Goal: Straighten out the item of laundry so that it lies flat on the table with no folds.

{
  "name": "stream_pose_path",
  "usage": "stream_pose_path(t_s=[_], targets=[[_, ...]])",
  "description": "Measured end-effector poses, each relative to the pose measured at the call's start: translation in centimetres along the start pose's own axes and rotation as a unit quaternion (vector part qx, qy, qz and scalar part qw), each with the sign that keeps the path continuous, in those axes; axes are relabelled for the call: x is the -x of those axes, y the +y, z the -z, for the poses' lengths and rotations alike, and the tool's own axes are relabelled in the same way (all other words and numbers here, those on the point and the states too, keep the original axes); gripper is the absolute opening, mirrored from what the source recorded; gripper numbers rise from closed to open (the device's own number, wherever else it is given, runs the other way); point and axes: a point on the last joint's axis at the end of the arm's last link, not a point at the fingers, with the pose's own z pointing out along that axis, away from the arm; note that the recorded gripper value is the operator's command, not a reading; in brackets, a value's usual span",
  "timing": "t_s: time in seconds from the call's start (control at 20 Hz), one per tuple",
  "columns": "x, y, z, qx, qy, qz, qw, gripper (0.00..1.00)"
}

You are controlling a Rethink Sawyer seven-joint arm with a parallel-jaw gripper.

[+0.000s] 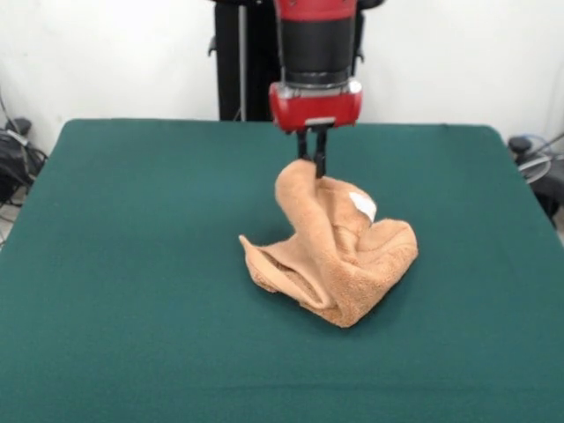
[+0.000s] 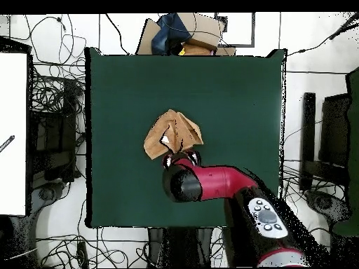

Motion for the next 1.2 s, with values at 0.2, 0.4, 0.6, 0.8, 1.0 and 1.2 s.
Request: stream_pose_path(t_s=[0.2,0.4,0.6,0.8,1.0,1.2], targets=[[0.5,1.7,1.7,-0.017,-0.002,0.015,0.9997,0.00],[0.5,2.2,2.0,-0.026,0.002,0.012,0.9996,0.00],[0.2,2.4,1.8,-0.029,0.010,-0.002,0.9995,0.00],[-0.4,2.4,1.9,-0.031,0.019,-0.019,0.9992,0.00],[-1.5,2.9,1.6,-0.036,0.025,-0.037,0.9984,0.00],[-2.1,3.5,1.2,-0.039,0.028,-0.051,0.9976,0.00]])
